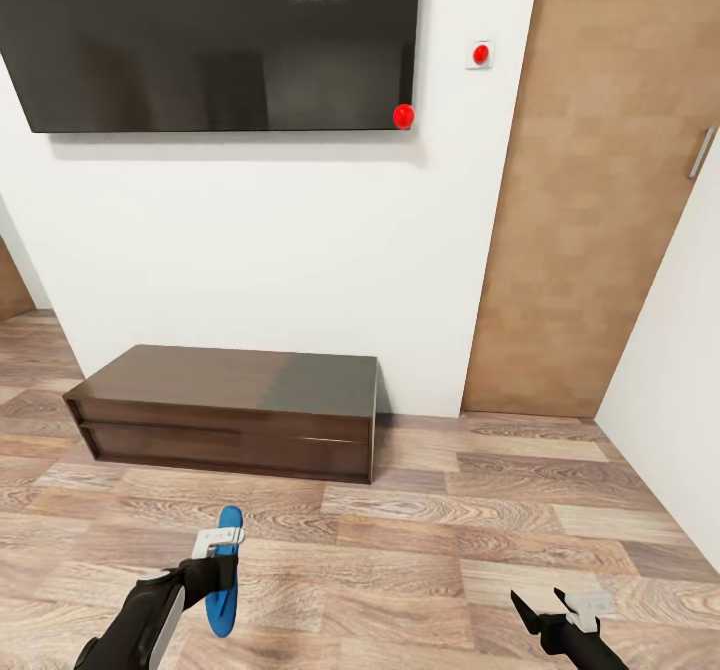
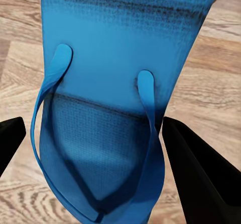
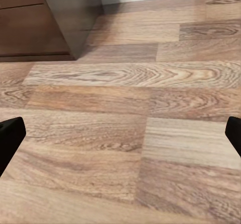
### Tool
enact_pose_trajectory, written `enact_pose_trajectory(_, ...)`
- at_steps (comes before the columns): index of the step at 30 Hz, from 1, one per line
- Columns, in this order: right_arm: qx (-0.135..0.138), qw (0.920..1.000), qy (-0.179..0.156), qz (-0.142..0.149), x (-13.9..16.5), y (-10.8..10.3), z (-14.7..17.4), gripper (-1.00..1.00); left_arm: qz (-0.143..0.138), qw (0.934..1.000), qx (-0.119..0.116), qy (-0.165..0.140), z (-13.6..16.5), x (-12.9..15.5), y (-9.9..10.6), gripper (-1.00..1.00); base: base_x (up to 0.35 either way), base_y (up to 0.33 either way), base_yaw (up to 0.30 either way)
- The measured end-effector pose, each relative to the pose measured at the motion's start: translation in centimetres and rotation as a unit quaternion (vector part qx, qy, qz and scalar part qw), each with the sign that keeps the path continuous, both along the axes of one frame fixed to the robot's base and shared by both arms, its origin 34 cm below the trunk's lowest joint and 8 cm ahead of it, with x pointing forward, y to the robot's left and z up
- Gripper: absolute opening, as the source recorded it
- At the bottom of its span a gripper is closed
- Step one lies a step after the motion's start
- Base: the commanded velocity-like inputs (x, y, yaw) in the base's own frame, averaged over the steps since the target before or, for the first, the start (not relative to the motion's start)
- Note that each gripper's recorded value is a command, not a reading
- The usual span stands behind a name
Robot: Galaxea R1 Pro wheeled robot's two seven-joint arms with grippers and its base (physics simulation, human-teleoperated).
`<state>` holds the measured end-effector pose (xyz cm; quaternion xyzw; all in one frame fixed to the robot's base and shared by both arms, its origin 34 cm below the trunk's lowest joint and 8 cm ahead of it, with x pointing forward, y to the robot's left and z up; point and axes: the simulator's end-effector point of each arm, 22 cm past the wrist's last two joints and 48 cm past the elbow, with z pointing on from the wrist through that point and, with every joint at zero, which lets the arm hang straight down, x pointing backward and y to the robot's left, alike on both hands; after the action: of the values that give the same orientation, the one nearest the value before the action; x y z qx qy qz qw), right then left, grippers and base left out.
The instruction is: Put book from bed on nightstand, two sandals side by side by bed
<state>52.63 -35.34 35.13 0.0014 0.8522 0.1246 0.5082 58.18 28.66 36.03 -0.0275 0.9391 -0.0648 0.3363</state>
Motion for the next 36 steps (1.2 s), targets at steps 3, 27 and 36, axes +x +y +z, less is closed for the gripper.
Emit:
enact_pose_trajectory(3,0.0,1.0,0.0,0.0,0.0,0.0,0.0,1.0,0.0,1.0,-0.001,0.004,-0.3,-0.2,-0.1,-1.0,0.0,0.0,0.077)
enact_pose_trajectory(27,0.002,1.0,0.007,0.0,-0.3,0.2,-0.5,1.0,-0.001,0.9999,-0.002,0.011,-0.9,-0.6,-0.1,-1.0,0.0,0.0,0.257)
enact_pose_trajectory(36,0.002,0.9999,0.011,0.0,-0.5,0.3,-0.9,1.0,-0.001,0.9999,-0.002,0.014,-1.2,-0.7,-0.1,-1.0,0.0,0.0,0.264)
